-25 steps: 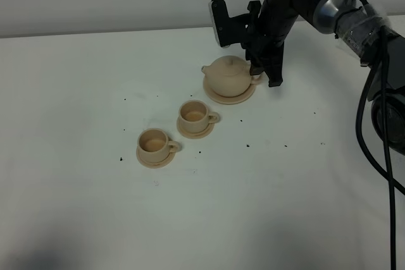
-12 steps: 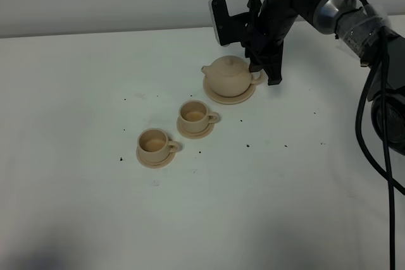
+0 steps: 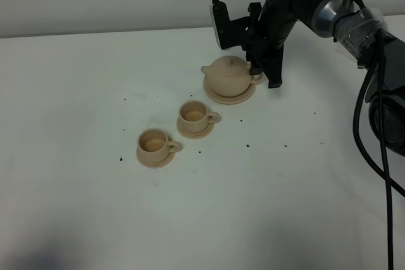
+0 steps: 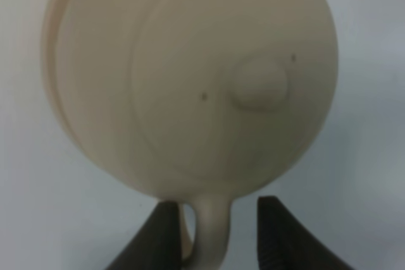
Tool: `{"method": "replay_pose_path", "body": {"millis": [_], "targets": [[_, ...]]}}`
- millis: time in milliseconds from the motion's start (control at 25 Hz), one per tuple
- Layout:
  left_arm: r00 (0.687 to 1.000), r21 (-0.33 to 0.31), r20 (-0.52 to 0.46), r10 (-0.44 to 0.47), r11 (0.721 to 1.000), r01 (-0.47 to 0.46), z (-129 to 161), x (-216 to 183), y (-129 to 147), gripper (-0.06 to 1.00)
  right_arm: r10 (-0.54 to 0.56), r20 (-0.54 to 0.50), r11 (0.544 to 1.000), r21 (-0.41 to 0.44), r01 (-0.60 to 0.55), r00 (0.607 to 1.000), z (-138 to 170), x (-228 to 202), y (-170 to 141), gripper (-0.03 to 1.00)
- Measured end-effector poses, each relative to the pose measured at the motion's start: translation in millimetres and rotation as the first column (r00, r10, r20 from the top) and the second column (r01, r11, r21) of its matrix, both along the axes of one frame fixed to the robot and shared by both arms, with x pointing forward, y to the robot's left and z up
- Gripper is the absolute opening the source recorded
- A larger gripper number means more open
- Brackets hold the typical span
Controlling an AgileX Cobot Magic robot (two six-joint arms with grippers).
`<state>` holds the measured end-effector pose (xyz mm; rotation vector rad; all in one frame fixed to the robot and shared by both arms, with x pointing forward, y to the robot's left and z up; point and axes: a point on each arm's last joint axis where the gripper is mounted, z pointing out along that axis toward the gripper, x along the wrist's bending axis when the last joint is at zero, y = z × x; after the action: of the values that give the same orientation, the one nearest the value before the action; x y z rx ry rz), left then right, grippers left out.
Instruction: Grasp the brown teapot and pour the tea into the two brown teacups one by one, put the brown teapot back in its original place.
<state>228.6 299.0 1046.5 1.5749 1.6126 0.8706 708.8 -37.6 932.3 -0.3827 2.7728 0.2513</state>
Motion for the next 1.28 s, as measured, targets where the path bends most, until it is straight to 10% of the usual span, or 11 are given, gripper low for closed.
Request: {"method": "replay_pose_path", "body": {"millis": [1280], "targets": [[1.0,0.0,0.0,0.0,1.0,0.0,0.0,0.0,0.0,0.37,-0.178,-0.1,0.984,0.012,0.18,0.979,-5.0,-4.2,-2.6,0.13]]}}
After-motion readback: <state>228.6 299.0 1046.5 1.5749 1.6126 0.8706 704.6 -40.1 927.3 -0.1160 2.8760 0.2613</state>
